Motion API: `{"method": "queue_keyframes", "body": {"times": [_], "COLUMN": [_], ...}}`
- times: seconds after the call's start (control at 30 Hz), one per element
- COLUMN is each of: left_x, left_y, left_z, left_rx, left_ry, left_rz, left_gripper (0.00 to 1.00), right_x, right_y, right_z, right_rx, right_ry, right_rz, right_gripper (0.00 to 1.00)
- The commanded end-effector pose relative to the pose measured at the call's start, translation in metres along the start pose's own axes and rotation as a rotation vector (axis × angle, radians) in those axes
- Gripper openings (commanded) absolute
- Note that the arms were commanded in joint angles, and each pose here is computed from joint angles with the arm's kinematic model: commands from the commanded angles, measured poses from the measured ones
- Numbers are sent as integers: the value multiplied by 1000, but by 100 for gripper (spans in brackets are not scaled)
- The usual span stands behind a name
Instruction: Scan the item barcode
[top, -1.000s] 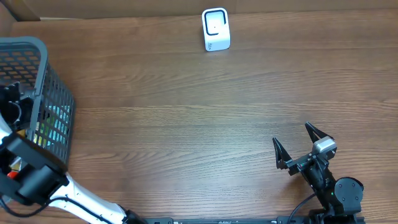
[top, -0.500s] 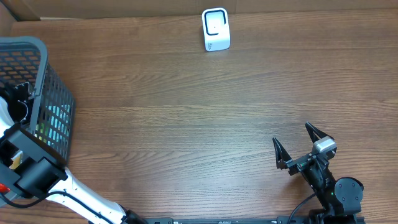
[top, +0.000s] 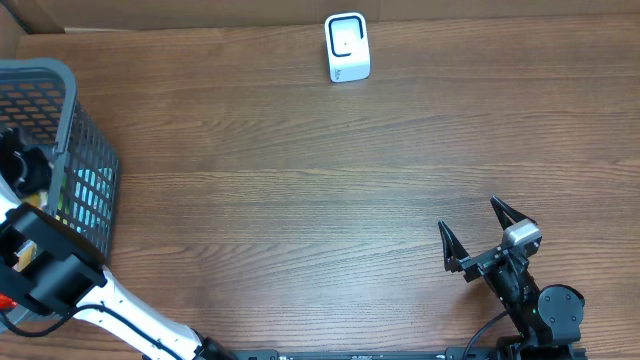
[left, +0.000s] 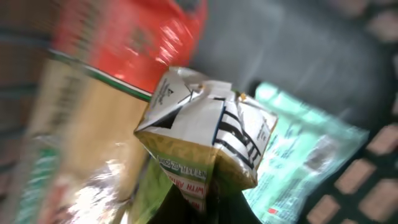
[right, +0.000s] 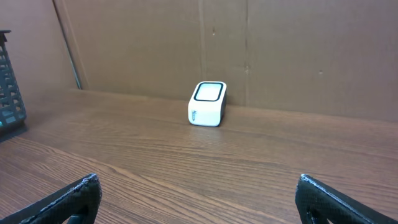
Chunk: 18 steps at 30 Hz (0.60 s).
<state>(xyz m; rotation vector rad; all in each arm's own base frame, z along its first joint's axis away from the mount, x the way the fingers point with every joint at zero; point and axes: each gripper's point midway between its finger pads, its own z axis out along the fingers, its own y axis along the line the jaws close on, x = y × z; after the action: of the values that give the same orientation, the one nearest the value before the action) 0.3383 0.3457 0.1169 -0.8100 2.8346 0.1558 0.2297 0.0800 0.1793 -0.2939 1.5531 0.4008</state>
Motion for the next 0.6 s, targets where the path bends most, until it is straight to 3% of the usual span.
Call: {"method": "queue_keyframes", "body": {"times": [0.0,0.23,0.43,0.57], "left_x": [-42,-66,-54,-43], "left_y": [1,-20,-66,-75], "left_z": [-72,-189,-282,-317], "left_rx": [-40,-24,15,-7], "left_ry": [-200,-466,-665,-743], "left_rz": [-114,-211,-142,-126], "left_gripper": [4,4,4,4], "right_x": [3,3,3,3], "right_y": [0,0,0,0], "right_z": [0,0,0,0], "right_rx": [-2,-2,-2,-2], "right_ry": [-1,-1,-1,-1], "right_rz": [-1,-1,-1,-1], "right_gripper": [100,100,100,100]}}
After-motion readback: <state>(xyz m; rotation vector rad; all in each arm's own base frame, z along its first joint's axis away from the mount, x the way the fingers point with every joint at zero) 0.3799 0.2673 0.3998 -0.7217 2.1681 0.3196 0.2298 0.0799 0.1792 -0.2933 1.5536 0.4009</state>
